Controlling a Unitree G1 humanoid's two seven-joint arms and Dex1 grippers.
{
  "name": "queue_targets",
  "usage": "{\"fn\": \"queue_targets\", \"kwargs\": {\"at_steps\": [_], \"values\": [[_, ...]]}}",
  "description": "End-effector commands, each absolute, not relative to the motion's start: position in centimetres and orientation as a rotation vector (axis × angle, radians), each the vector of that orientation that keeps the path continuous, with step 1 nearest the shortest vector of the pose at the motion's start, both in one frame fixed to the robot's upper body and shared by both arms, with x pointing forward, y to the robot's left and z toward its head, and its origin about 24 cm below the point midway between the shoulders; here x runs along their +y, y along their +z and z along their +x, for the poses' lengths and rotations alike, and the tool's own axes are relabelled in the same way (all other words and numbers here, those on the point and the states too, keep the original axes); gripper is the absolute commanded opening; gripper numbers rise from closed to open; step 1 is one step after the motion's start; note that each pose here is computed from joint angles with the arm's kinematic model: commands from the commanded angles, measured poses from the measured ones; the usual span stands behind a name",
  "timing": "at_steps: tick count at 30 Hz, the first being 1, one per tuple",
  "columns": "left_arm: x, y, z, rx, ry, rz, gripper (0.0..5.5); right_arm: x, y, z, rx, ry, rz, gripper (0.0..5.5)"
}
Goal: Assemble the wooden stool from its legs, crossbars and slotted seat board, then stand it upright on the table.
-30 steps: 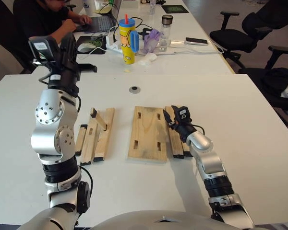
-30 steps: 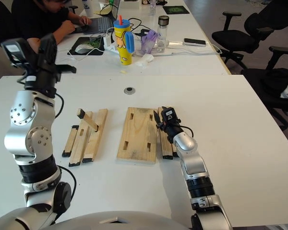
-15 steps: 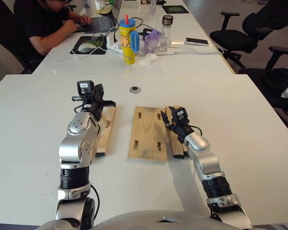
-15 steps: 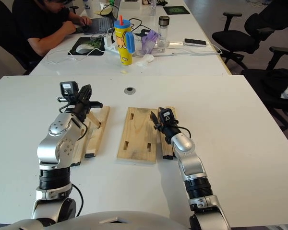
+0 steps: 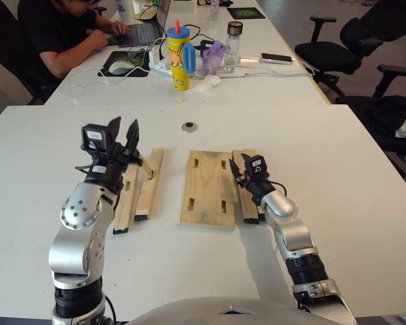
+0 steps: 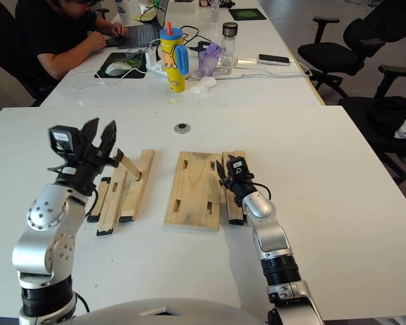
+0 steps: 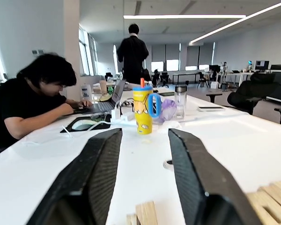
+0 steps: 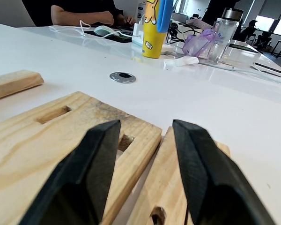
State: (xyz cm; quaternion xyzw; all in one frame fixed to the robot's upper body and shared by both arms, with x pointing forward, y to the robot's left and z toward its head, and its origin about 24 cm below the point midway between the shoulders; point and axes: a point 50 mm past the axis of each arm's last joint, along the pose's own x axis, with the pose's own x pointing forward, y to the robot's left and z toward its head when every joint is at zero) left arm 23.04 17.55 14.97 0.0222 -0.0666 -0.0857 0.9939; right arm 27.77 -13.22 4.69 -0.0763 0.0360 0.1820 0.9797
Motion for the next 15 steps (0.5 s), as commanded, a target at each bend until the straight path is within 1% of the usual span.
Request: {"fn": "queue_targets", "kwargs": {"at_steps": [1, 3, 8, 12, 15], "values": [[17.4, 13.9, 22.9, -0.08, -0.142, 0.019, 2.51, -13.0, 4.8, 27.8, 0.074, 0.381, -0.167, 2.05], [17.7, 12.9, 23.1, -0.041, -0.094, -0.014, 2.85, -12.9, 5.0, 27.9, 0.071, 0.394, -0.168, 2.05], [16.9, 11.6, 23.4, -0.005, -0.075, -0.035, 2.85, -12.9, 5.1, 28.2, 0.075, 0.428, -0.185, 2.05], [17.0, 10.4, 23.3, 0.038, -0.022, -0.063, 2.85, -13.0, 5.4, 28.5, 0.073, 0.447, -0.194, 2.05], [17.1, 10.1, 23.6, 0.048, 0.006, -0.077, 2.85, -12.9, 5.5, 28.6, 0.075, 0.462, -0.2, 2.05]]}}
